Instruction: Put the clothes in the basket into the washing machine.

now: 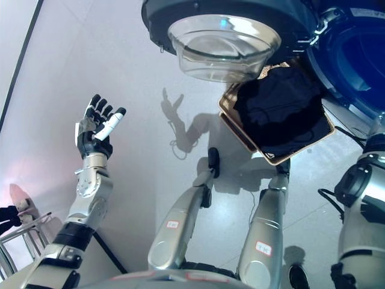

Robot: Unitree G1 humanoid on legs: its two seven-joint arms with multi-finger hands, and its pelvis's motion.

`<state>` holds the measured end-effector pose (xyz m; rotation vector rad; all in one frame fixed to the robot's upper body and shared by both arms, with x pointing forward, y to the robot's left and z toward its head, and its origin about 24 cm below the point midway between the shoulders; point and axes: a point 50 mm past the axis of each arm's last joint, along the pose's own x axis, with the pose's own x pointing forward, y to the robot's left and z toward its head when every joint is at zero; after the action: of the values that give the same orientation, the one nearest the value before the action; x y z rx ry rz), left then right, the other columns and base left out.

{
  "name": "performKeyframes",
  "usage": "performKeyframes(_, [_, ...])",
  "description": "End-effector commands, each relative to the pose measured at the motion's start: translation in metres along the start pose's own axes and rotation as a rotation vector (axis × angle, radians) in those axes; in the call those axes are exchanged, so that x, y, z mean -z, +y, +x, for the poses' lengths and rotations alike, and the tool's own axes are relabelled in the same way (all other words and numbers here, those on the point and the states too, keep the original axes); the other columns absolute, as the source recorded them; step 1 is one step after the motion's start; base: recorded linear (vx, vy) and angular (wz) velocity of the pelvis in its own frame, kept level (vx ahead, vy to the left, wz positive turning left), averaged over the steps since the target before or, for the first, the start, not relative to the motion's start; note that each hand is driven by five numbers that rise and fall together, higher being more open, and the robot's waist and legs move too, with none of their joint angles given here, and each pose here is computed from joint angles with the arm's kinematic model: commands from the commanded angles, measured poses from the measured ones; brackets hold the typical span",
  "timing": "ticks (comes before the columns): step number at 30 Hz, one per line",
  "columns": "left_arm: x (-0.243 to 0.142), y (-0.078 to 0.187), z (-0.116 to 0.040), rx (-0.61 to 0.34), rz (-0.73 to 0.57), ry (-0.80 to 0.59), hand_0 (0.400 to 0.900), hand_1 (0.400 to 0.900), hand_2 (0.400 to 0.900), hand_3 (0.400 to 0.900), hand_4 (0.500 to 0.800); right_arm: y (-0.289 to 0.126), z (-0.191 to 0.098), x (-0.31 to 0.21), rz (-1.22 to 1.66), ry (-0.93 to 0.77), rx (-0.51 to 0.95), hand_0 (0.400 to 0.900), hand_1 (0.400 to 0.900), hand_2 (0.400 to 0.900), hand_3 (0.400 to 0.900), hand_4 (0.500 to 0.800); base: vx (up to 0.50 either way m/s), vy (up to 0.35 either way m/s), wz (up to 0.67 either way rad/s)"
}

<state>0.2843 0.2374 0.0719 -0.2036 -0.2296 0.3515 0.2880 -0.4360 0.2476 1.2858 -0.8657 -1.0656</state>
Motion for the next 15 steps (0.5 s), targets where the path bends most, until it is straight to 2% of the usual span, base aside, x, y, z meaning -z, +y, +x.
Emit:
performKeyframes(1, [-0.022, 0.034, 0.001, -0.115, 0.012, -0.140, 0.900, 0.900, 0.900, 0.900, 0.800, 0.038, 0.005, -0.071, -0.061, -0.324, -0.235, 0.400, 0.400, 0.400, 0.400, 0.500, 0.000, 0.000, 0.00])
performKeyframes(5, [-0.024, 0.035, 0.001, -0.112, 0.022, -0.149, 0.900, 0.900, 0.900, 0.900, 0.800, 0.030, 0.009, -0.068, -0.149, -0.311, -0.208, 0.402, 0.402, 0.402, 0.402, 0.501, 0.000, 0.000, 0.00])
performKeyframes(7, [-0.025, 0.034, 0.002, -0.110, 0.019, -0.154, 0.900, 0.900, 0.900, 0.900, 0.800, 0.024, 0.010, -0.062, -0.181, -0.287, -0.184, 0.900, 0.900, 0.900, 0.900, 0.800, 0.000, 0.000, 0.00])
performKeyframes(15, [-0.028, 0.037, 0.001, -0.118, 0.010, -0.168, 0.900, 0.900, 0.900, 0.900, 0.800, 0.004, 0.012, -0.042, -0.290, -0.210, -0.151, 0.900, 0.900, 0.900, 0.900, 0.800, 0.000, 0.000, 0.00])
